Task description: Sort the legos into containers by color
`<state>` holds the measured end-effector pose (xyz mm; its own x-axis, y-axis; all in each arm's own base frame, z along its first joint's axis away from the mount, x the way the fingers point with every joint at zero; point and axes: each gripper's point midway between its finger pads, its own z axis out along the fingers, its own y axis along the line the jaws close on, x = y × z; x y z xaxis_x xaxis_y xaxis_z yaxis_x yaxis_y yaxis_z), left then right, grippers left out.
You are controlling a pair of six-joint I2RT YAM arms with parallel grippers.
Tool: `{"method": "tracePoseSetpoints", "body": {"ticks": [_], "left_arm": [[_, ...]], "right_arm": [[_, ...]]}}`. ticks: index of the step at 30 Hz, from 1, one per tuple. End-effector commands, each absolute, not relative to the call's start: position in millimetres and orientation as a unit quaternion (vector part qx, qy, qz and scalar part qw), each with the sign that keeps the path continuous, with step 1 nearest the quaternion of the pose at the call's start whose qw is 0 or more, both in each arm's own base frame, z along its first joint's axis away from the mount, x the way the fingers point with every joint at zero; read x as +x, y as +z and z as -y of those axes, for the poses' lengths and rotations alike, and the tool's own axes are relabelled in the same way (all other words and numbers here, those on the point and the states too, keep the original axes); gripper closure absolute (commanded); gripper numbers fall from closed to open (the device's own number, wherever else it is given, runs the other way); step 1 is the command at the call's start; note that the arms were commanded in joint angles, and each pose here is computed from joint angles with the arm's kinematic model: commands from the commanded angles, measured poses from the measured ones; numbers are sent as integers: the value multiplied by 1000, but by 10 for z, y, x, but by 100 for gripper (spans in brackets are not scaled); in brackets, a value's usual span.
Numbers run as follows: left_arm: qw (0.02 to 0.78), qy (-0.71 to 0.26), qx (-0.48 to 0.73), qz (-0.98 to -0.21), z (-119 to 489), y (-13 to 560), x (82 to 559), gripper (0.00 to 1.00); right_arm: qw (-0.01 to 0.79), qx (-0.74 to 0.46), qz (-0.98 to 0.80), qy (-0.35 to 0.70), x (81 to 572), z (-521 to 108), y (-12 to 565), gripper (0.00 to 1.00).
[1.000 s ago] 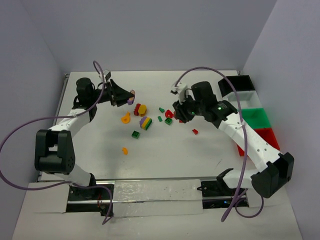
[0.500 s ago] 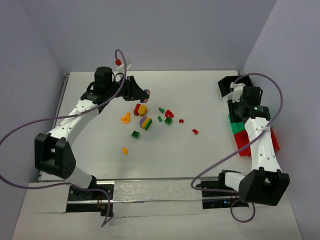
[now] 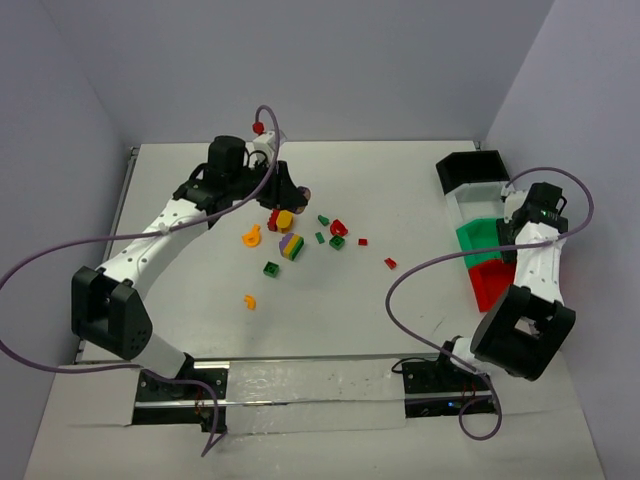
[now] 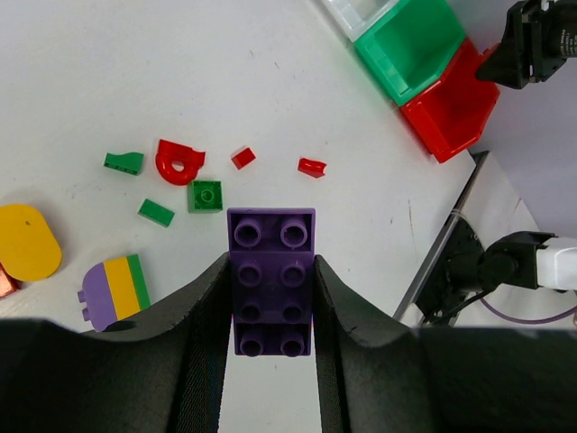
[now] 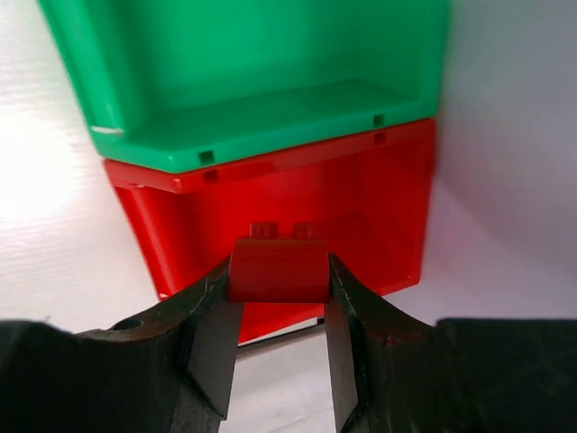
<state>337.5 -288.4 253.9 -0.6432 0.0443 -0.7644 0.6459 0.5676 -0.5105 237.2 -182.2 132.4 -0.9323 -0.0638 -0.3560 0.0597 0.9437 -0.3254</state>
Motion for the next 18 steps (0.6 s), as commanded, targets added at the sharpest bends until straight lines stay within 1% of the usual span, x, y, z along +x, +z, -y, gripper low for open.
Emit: {"method": "tracePoseSetpoints", "body": {"ticks": [1, 4, 6, 7, 8, 10, 12, 13, 18], "left_arm": [[391, -398, 234, -796, 2903, 2687, 3402, 100], [390, -395, 235, -798, 2895, 2671, 3405, 100], [391, -395, 235, -798, 2895, 2661, 3399, 100], [391, -394, 235, -798, 2891, 2661, 3403, 100], [392, -394, 234, -798, 2888, 2662, 3402, 100], [393, -394, 234, -797, 2884, 2654, 3394, 100], [393, -397, 235, -795, 2892, 2645, 3379, 100], [394, -399, 235, -794, 2893, 2647, 3374, 100], [403, -409, 230, -786, 2898, 2714, 3345, 100]], "right_arm": [[178, -16, -967, -183, 2368, 1936, 1253, 100], [168, -17, -969, -182, 2327, 1946, 1185, 98], [162, -18, -969, -183, 2306, 1958, 1163, 91], [160, -18, -970, -184, 2297, 1960, 1152, 90], [158, -19, -969, -186, 2285, 1967, 1150, 82], [152, -21, -969, -191, 2241, 1974, 1146, 61], [150, -21, -970, -191, 2212, 1959, 1179, 36], [149, -20, -970, -192, 2195, 1955, 1208, 29], [169, -23, -970, -171, 2246, 1820, 1488, 22]]}}
